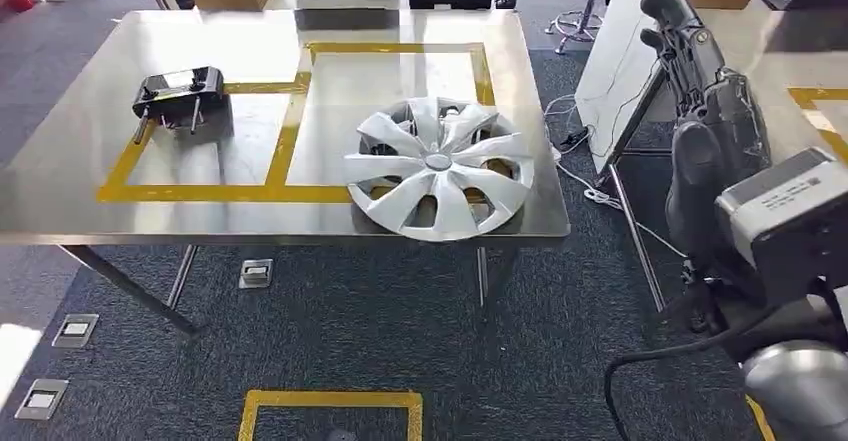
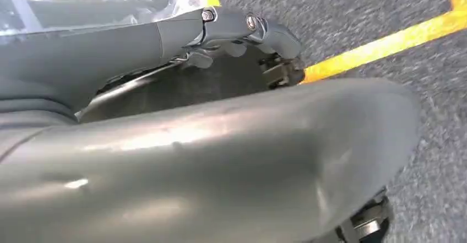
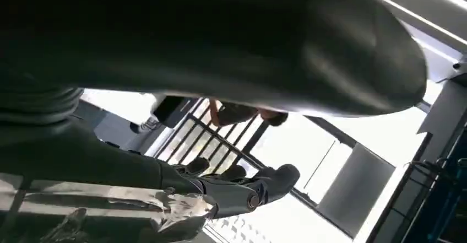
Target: Take the parts from the cabinet and place them on the table.
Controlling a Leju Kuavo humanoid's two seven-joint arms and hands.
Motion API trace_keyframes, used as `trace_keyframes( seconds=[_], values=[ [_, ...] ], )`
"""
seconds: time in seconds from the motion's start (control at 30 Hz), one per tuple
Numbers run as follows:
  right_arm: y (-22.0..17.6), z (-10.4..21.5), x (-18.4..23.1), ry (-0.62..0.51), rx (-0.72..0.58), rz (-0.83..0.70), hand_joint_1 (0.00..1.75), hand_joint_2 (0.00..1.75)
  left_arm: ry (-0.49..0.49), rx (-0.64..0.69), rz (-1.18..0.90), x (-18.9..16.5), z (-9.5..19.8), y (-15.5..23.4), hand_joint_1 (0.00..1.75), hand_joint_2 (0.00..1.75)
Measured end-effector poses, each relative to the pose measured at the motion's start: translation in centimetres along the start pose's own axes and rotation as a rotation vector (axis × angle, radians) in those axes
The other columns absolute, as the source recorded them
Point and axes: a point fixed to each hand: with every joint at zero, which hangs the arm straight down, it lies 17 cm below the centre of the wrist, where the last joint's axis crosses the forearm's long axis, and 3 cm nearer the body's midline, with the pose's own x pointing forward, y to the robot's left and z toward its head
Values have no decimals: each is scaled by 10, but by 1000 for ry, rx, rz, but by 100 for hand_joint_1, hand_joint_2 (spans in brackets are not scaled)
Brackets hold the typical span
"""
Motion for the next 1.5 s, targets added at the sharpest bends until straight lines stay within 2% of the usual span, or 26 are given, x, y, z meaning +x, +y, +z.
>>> trace_keyframes(
  seconds=[0.77, 1.1, 1.5],
  values=[
    [-2, 4, -9, 24, -2, -3, 0, 0, -11, 8, 1, 9, -3, 3, 0, 0],
    [-1, 4, -13, 36, 5, -11, 0, 0, 6, -2, 10, 2, 0, -3, 0, 0],
    [-4, 4, -16, 39, 0, -5, 0, 0, -32, -12, 19, 24, -4, -9, 0, 0]
  ],
)
